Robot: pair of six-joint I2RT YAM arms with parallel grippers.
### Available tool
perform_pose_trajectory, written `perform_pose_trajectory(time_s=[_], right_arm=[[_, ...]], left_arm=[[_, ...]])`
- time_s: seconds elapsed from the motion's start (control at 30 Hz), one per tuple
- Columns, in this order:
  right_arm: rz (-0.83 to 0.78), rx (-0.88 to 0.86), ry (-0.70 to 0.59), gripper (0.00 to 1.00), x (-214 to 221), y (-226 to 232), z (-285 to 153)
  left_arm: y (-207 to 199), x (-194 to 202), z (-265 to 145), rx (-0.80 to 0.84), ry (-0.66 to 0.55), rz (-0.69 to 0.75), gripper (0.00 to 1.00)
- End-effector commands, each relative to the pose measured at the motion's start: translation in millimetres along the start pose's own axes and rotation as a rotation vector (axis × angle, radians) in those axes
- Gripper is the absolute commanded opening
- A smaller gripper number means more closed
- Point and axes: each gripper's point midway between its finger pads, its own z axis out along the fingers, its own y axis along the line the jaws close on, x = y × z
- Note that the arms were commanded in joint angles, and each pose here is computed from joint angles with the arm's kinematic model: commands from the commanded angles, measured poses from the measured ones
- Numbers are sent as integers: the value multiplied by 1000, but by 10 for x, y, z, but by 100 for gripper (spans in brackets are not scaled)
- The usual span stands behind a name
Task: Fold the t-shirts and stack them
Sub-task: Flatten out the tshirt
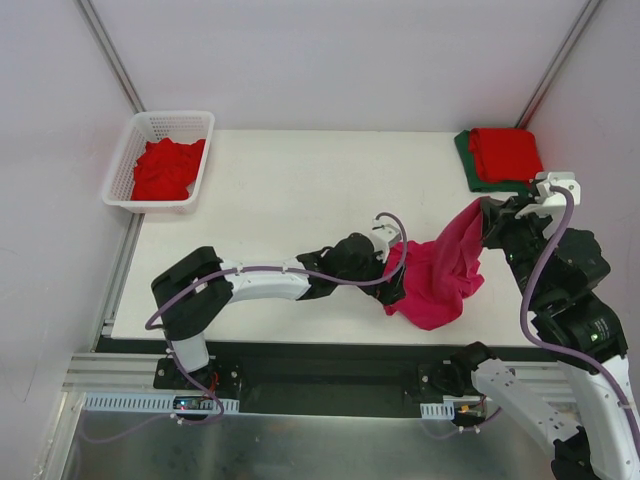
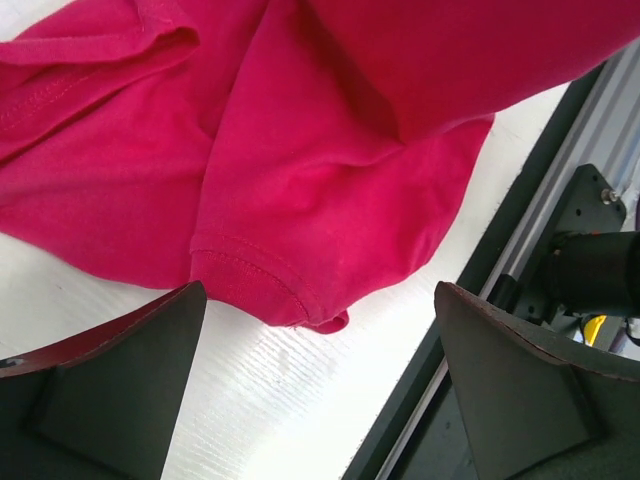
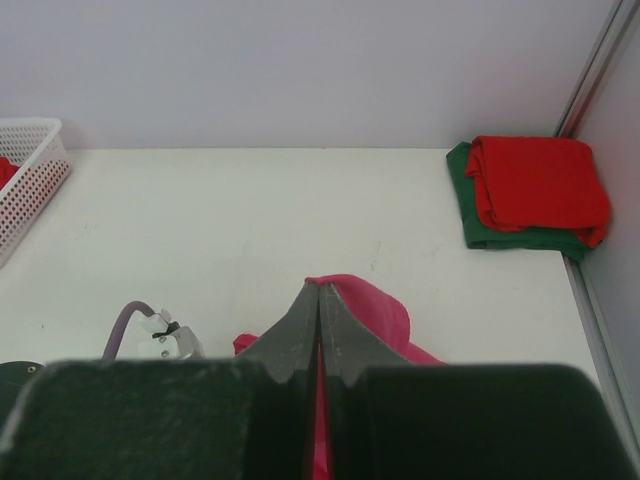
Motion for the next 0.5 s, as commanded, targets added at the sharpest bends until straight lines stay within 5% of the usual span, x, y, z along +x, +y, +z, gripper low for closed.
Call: perform_pose_trajectory(time_s=[0.0, 0.47], right_arm=[[4, 19, -34, 1, -74, -45, -26], [5, 24, -33, 1, -59, -61, -47]], left_arm=[[-99, -71, 46, 22, -26, 5, 97], [51, 148, 143, -20, 25, -1, 80]])
